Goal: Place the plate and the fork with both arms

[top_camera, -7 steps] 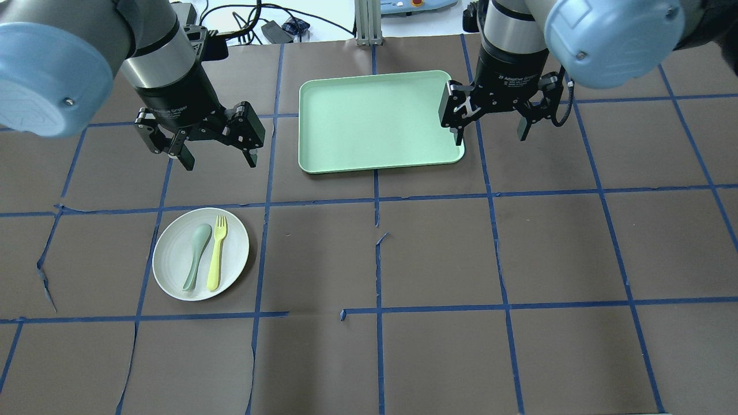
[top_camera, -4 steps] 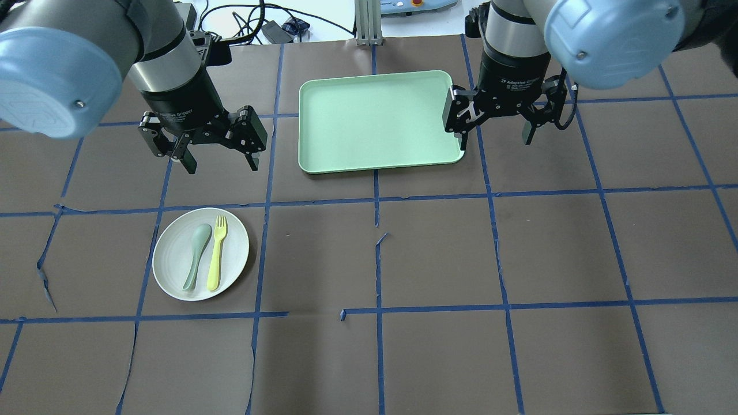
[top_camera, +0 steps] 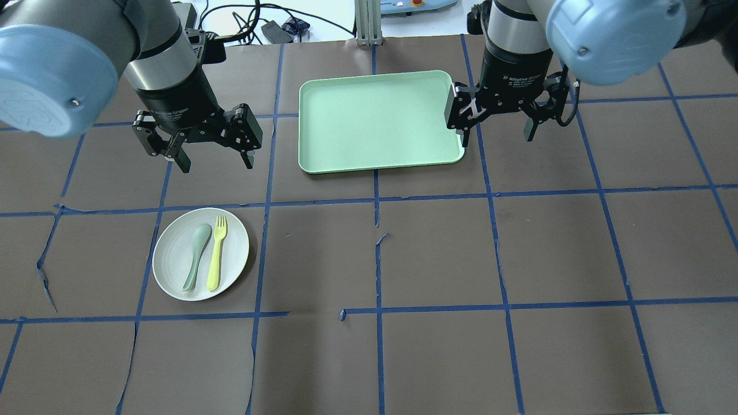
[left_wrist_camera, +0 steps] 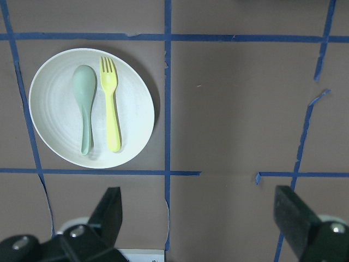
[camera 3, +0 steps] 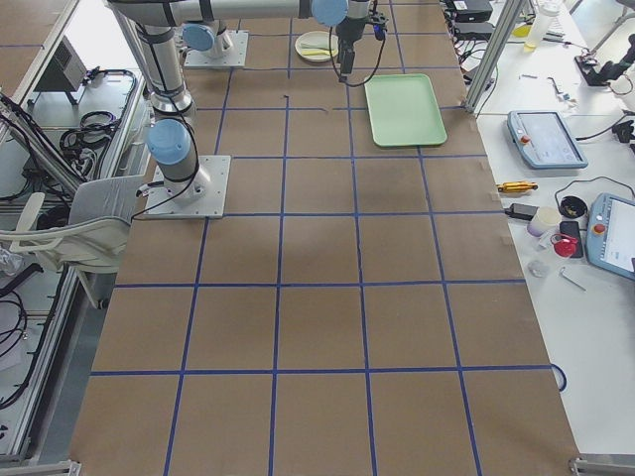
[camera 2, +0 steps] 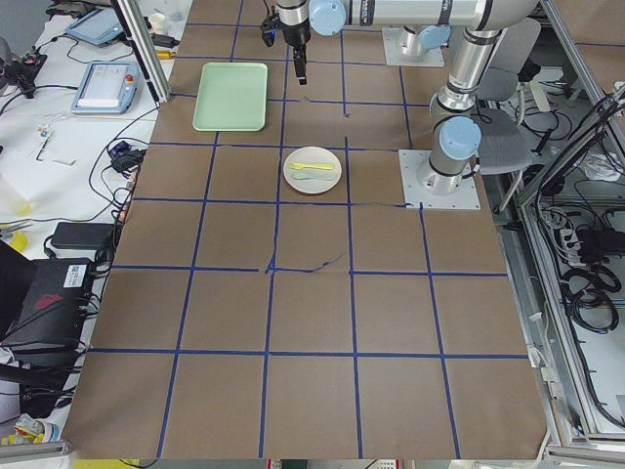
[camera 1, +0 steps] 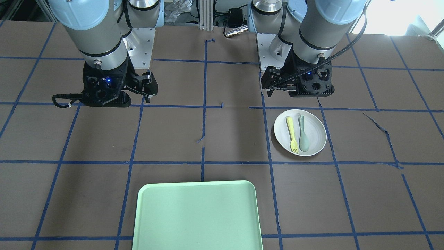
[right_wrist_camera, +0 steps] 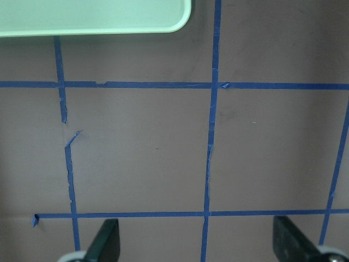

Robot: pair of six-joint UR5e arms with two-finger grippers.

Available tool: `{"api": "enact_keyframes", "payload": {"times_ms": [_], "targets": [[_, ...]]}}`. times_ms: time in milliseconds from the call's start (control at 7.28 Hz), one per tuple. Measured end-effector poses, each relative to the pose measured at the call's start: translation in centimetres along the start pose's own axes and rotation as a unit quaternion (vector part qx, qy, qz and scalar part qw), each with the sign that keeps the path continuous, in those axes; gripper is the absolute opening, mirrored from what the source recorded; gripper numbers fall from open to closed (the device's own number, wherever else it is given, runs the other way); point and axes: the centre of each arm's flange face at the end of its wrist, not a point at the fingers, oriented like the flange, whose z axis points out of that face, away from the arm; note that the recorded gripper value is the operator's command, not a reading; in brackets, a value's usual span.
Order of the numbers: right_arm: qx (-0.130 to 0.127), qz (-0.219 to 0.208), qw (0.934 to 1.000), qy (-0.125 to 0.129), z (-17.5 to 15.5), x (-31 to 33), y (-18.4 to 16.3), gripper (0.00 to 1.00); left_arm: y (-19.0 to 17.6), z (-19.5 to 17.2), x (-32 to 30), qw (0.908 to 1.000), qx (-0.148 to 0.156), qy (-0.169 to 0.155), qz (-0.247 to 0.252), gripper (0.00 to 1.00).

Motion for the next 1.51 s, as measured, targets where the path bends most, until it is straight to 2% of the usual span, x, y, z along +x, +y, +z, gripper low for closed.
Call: {"api": "enact_keyframes", "payload": {"times_ms": [1511], "targets": [[-0.005,-0.002,1.0000,-0.002,0.40,-0.44,0.03,1.00,-0.02,0.52,0.19,1.0000,-0.005,0.002,0.001,1.00]]}}
